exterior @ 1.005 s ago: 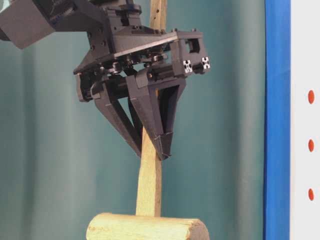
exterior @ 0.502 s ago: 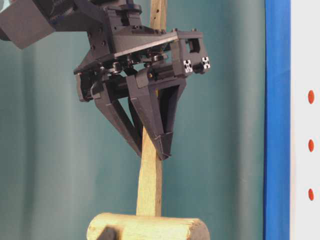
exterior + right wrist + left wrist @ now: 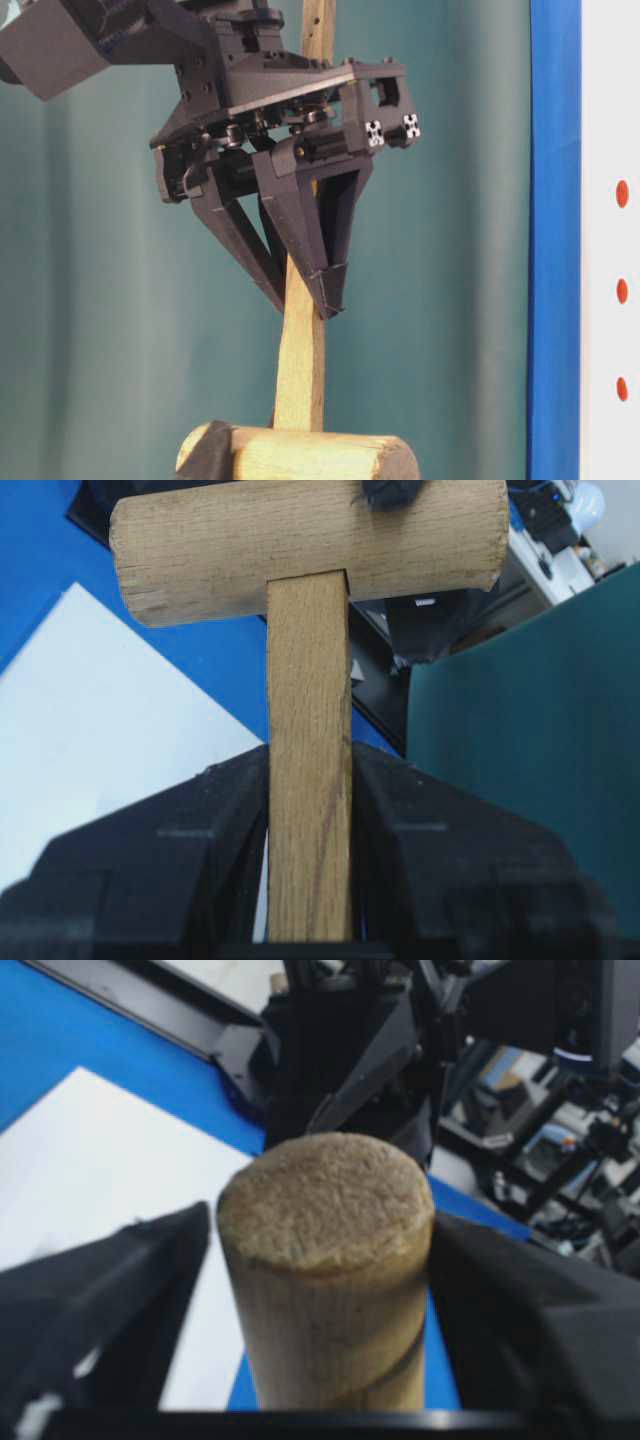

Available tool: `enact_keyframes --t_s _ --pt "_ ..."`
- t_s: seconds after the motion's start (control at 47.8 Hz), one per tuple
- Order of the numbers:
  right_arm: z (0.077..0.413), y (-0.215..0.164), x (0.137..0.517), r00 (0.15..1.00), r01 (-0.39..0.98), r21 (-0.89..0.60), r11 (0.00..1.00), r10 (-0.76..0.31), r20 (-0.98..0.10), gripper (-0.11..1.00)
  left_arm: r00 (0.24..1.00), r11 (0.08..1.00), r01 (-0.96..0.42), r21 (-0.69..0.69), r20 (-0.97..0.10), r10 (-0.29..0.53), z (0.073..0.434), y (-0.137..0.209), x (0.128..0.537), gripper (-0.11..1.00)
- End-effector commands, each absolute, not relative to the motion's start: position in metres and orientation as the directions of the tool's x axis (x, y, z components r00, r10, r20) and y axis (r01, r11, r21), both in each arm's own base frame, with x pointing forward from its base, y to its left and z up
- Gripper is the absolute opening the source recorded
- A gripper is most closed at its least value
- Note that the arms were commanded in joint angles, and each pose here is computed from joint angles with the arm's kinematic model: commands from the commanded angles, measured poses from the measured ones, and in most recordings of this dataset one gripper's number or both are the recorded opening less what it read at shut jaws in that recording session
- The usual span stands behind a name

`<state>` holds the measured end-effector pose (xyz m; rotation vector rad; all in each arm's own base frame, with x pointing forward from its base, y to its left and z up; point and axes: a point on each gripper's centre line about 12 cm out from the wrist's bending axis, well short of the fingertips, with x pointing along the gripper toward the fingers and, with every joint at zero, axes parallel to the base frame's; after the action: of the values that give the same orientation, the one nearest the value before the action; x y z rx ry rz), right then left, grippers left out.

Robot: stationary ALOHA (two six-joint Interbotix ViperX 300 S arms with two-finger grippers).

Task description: Hit the mark with a hammer.

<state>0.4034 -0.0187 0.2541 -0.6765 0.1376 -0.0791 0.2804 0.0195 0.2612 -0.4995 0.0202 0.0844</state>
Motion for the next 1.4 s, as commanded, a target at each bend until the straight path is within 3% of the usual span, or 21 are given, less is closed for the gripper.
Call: enact_keyframes --t_s 0.0,0.063,0.628,0.712,0.9,0.984,1.109,1.381 --pt "0.276 -0.02 0.4 0.991 0.075 -0.62 0.781 -0.125 -0.038 0.1 0.997 0.873 -0.071 -0.482 -0.015 0.072 0.27 0.018 0.283 0.6" --pt "0.276 -0.02 0.4 0.991 0.076 -0.619 0.782 -0.125 -0.036 0.1 0.998 0.874 -0.066 -0.482 -0.014 0.067 0.27 0.017 0.283 0.45" --pt "0.272 -0.022 0.4 0.987 0.068 -0.581 0.811 -0.138 -0.077 0.12 0.998 0.867 -0.064 -0.494 -0.014 0.066 0.271 0.017 0.283 0.46" --pt "0.269 -0.022 0.4 0.986 0.056 -0.573 0.817 -0.137 -0.098 0.27 0.998 0.868 -0.065 -0.493 -0.015 0.066 0.27 0.017 0.282 0.46" --pt "0.265 -0.018 0.399 0.981 0.045 -0.523 0.851 -0.136 -0.138 0.83 0.998 0.885 -0.068 -0.461 -0.028 0.063 0.269 0.016 0.282 0.46" --pt "0.263 -0.017 0.398 0.978 0.041 -0.493 0.869 -0.135 -0.157 0.97 0.997 0.899 -0.073 -0.432 -0.038 0.063 0.267 0.016 0.282 0.46" --pt "0.266 -0.014 0.395 0.973 0.028 -0.424 0.905 -0.122 -0.197 0.96 0.995 0.94 -0.083 -0.331 -0.078 0.06 0.262 0.016 0.282 0.46" --pt "0.264 -0.013 0.389 0.962 0.032 -0.293 0.955 -0.109 -0.25 0.96 0.987 0.999 -0.013 0.035 -0.16 0.018 0.253 0.004 0.282 0.46"
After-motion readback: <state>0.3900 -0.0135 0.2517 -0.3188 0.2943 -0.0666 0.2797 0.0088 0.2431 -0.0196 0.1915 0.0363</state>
